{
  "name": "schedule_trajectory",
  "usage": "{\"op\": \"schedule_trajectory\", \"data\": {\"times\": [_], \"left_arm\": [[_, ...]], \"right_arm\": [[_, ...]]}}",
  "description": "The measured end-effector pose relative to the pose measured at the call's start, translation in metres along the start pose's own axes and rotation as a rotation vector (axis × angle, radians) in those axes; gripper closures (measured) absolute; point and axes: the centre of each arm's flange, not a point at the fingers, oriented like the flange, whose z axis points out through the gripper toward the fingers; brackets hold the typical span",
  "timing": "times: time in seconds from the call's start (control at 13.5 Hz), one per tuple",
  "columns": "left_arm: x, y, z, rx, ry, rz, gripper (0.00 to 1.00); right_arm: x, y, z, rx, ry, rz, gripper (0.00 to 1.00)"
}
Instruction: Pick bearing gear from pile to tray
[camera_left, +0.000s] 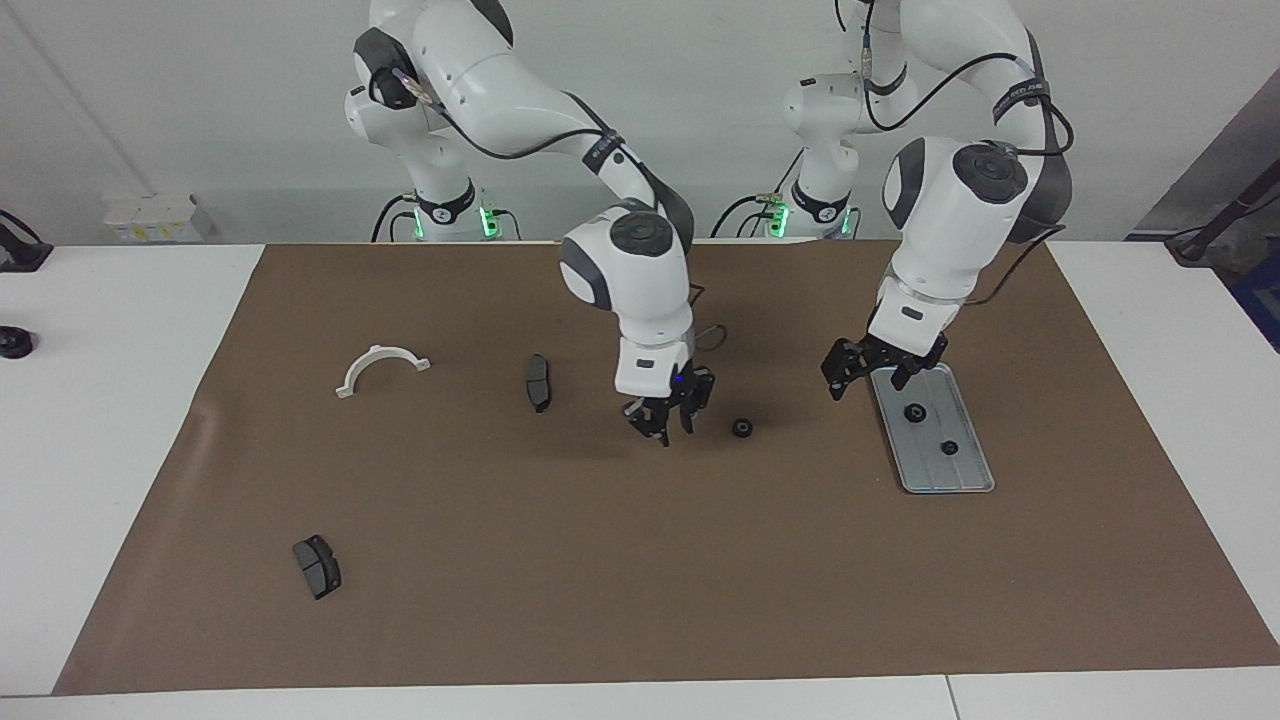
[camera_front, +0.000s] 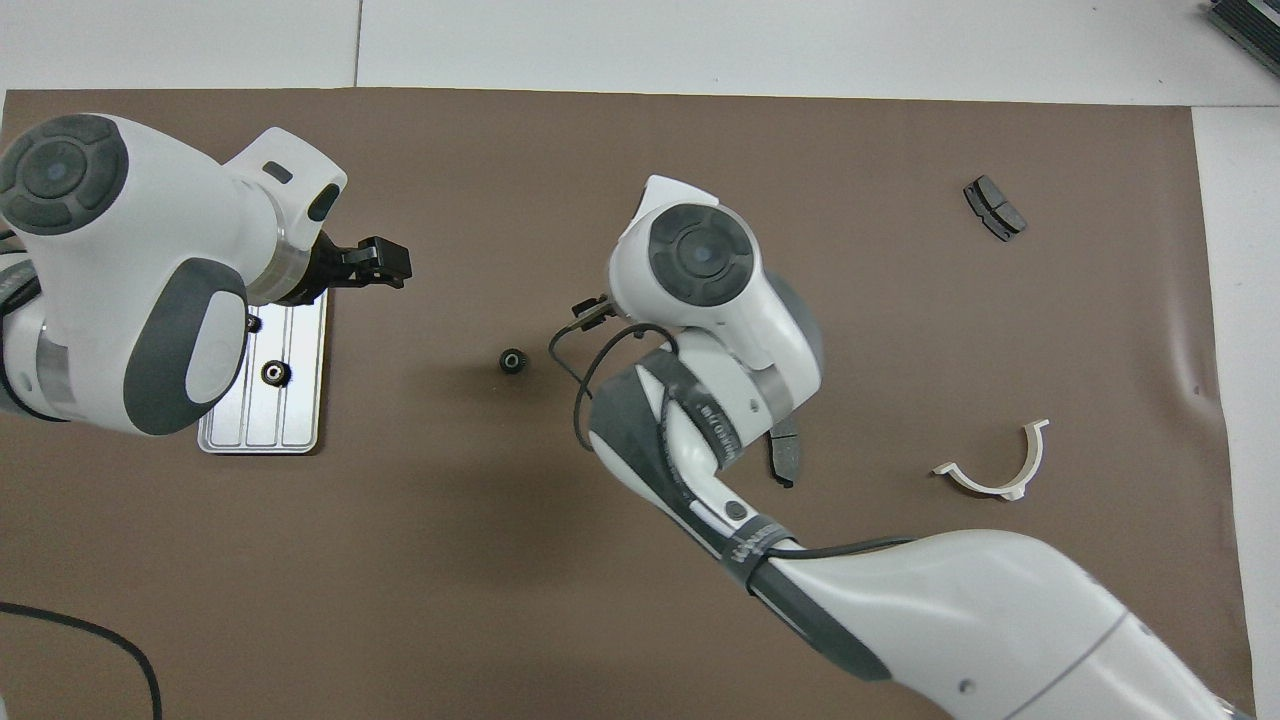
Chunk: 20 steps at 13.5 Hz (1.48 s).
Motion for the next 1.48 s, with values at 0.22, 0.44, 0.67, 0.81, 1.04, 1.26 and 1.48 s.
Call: {"op": "schedule_trajectory", "data": {"times": [0.22,0.44,0.67,0.81,1.04,1.26,1.48], "left_arm": [[-0.018,0.03,0.036,-0.014,-0.001,-0.039,0.0],[-0.037,0.06,0.075,-0.028,-0.014,-0.065,0.0],[-0.059,0.082,0.115,-0.017,-0.052,-0.091,0.0],[-0.07,0.093,0.134,0.016,-0.055,-0.107,0.0],[-0.079,0.098,0.146,0.022,-0.037,-0.125,0.0],[-0.082,0.097,0.15,0.024,-0.019,-0.123,0.0],[-0.086,0.099,0.157,0.027,-0.018,-0.134,0.0]], "right_arm": [[-0.026,0.107,-0.091,0.023,-0.06,0.049,0.59],[-0.059,0.175,-0.152,-0.004,-0.084,0.152,0.59],[-0.1,0.23,-0.207,-0.03,-0.106,0.261,0.58],[-0.119,0.246,-0.221,-0.029,-0.149,0.301,0.58],[-0.134,0.242,-0.222,-0.012,-0.231,0.308,0.55],[-0.147,0.252,-0.233,-0.012,-0.252,0.336,0.24],[-0.155,0.265,-0.237,-0.016,-0.247,0.363,0.0]]}}
